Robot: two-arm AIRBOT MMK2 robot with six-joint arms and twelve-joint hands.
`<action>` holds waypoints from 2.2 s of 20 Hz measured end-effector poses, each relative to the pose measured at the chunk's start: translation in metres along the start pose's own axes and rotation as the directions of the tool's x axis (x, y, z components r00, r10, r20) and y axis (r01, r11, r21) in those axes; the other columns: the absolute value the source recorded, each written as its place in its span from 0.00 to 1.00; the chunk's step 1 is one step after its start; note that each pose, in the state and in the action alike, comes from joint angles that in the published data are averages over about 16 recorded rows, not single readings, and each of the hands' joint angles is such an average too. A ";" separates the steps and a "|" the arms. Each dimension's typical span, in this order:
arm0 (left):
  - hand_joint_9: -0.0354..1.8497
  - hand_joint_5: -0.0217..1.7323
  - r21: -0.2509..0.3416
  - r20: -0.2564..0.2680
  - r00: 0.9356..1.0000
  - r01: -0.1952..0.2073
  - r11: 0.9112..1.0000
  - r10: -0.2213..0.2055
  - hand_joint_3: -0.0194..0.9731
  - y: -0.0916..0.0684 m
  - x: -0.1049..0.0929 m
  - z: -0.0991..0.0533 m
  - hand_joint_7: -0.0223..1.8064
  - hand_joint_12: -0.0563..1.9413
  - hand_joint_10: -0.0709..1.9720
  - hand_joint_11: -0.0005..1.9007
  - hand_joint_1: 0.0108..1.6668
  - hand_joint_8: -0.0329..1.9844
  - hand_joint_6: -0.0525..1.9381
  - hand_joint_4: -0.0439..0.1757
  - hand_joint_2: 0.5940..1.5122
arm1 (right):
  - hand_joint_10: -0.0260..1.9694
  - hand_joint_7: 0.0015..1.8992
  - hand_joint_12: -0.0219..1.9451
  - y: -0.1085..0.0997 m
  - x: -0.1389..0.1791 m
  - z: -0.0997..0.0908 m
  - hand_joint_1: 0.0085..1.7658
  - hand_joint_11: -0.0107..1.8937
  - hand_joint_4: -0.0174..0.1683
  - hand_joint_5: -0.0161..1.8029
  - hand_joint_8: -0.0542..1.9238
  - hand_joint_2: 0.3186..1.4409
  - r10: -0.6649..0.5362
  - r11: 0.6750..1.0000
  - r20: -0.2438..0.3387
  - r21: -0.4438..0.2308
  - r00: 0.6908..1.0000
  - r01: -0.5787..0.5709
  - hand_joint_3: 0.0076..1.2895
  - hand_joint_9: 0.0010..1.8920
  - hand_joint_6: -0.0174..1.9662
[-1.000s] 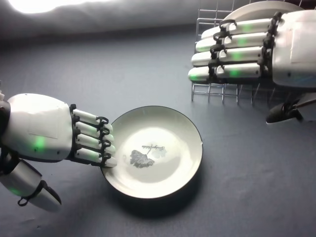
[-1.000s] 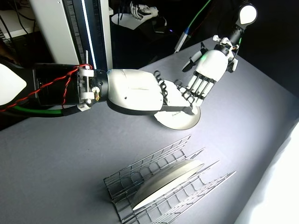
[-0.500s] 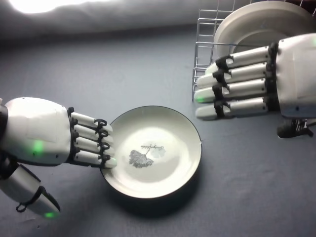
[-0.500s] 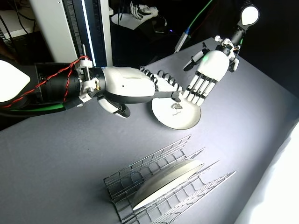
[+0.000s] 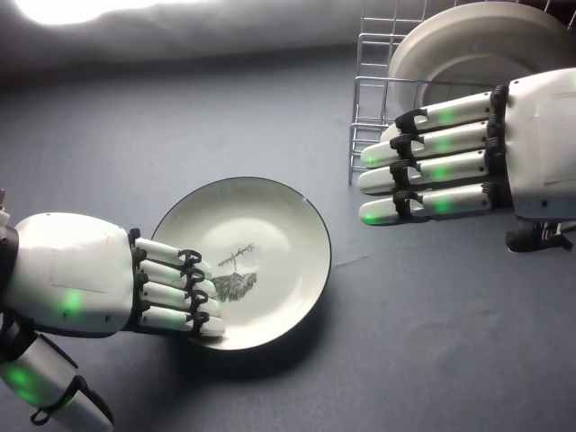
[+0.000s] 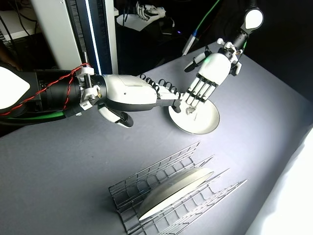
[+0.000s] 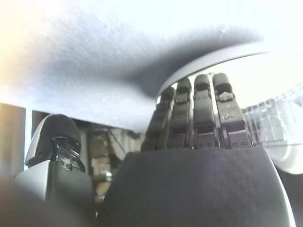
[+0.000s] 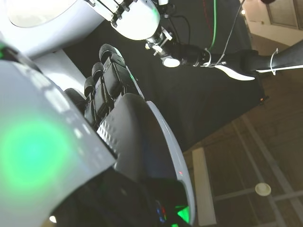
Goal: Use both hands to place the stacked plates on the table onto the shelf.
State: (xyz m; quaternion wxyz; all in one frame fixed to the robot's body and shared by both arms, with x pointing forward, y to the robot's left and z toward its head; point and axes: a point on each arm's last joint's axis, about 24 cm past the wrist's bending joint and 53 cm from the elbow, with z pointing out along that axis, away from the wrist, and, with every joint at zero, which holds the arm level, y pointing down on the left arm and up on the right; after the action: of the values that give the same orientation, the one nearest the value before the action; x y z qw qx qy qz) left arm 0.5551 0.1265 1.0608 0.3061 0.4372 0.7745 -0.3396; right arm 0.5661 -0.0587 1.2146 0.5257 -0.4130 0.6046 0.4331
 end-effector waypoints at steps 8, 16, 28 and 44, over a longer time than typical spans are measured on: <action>0.07 0.07 -0.008 0.046 0.998 -0.041 0.999 0.042 0.02 0.000 -0.017 -0.003 0.07 0.13 0.04 0.01 0.00 0.01 0.02 0.18 0.58 | 0.02 0.02 0.30 0.000 0.005 -0.001 0.64 0.01 0.12 0.04 0.04 0.60 0.000 1.000 -0.010 0.002 1.000 0.000 0.01 0.02 0.02; 0.06 0.08 -0.057 0.041 0.991 -0.122 0.991 0.124 0.02 0.011 -0.027 -0.010 0.07 0.10 0.04 0.01 0.00 0.02 0.03 0.20 0.58 | 0.02 0.02 0.26 0.000 0.008 -0.002 0.62 0.01 0.12 0.04 0.04 0.61 -0.003 1.000 -0.017 0.001 1.000 0.003 0.01 0.02 0.02; 0.06 0.07 -0.118 -0.021 0.984 -0.179 0.977 0.177 0.02 0.030 -0.017 -0.016 0.07 0.09 0.04 0.01 0.00 0.02 0.02 0.19 0.57 | 0.02 0.02 0.19 0.002 0.010 -0.002 0.62 0.01 0.11 0.04 0.04 0.61 -0.008 1.000 -0.019 -0.009 1.000 0.007 0.01 0.01 0.02; 0.06 0.05 -0.150 -0.061 0.976 -0.215 0.965 0.208 0.02 0.041 -0.009 -0.014 0.07 0.08 0.04 0.01 0.00 0.02 0.01 0.17 0.56 | 0.02 0.02 0.13 0.006 0.014 -0.006 0.59 0.01 0.12 0.04 0.04 0.62 -0.008 1.000 -0.027 -0.021 1.000 0.007 0.01 0.01 0.02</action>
State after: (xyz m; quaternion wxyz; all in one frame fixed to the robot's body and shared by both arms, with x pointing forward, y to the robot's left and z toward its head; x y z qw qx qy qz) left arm 0.5925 0.1494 1.0649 0.3564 0.4996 0.7541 -0.2339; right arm 0.5571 -0.0633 1.2019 0.5147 -0.4266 0.6054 0.4320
